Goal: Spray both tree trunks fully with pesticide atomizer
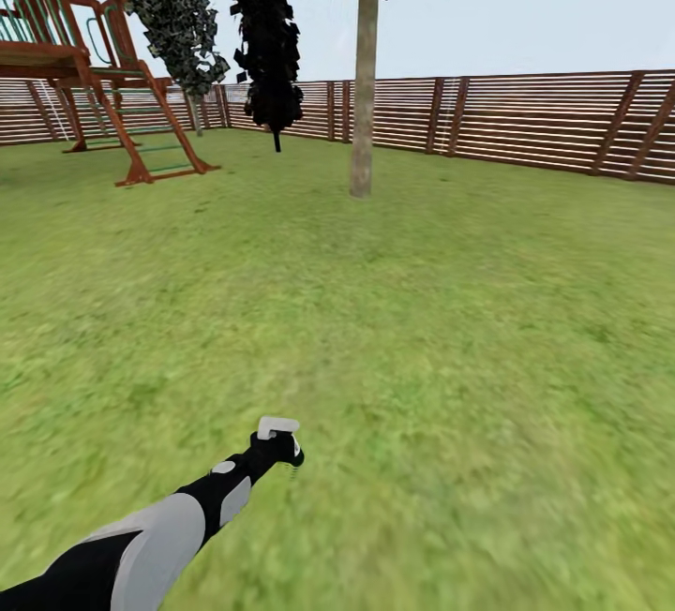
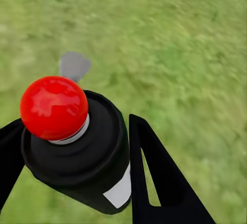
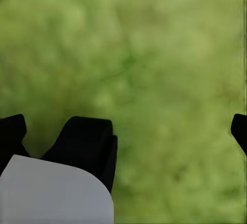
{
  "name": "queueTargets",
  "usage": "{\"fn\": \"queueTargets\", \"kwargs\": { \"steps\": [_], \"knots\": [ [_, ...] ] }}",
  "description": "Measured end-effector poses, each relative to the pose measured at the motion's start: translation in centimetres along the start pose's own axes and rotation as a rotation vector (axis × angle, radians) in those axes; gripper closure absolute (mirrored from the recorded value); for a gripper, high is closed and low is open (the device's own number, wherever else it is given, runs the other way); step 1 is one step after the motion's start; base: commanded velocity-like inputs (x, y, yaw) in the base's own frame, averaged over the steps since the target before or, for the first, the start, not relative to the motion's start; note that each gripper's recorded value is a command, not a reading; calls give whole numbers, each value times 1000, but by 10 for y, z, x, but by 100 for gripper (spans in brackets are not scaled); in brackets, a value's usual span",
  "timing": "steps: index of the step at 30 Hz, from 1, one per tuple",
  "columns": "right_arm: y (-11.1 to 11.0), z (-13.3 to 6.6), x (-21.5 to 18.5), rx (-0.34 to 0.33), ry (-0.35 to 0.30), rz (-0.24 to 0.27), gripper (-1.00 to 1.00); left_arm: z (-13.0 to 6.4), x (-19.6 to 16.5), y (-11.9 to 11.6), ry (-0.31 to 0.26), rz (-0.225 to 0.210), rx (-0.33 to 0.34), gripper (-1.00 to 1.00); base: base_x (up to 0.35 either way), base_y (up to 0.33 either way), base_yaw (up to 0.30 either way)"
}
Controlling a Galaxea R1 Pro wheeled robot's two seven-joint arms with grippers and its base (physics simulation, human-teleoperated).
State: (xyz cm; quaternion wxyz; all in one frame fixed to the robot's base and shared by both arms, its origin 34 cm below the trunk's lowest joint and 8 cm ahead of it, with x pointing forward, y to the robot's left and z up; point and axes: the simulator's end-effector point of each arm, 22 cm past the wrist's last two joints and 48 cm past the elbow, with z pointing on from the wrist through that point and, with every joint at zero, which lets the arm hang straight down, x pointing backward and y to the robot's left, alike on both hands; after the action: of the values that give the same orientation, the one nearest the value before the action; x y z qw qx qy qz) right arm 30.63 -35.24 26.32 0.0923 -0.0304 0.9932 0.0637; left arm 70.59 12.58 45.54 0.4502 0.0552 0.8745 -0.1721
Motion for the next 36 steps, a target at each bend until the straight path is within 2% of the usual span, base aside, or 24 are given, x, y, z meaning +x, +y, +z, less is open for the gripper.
{"fn": "queueTargets", "kwargs": {
  "steps": [10,18,36],
  "knots": [
    [0,0,0,-1,0,0,-100,0,-1,0,-1,0,-1,100,345,-109,0],
    [12,3,0,-16,0,2,-100,0,0,0,0,0,0,100,345,-110,0],
    [13,3,0,-17,1,2,-100,0,0,0,-1,0,0,100,345,-110,0]
  ]
}}
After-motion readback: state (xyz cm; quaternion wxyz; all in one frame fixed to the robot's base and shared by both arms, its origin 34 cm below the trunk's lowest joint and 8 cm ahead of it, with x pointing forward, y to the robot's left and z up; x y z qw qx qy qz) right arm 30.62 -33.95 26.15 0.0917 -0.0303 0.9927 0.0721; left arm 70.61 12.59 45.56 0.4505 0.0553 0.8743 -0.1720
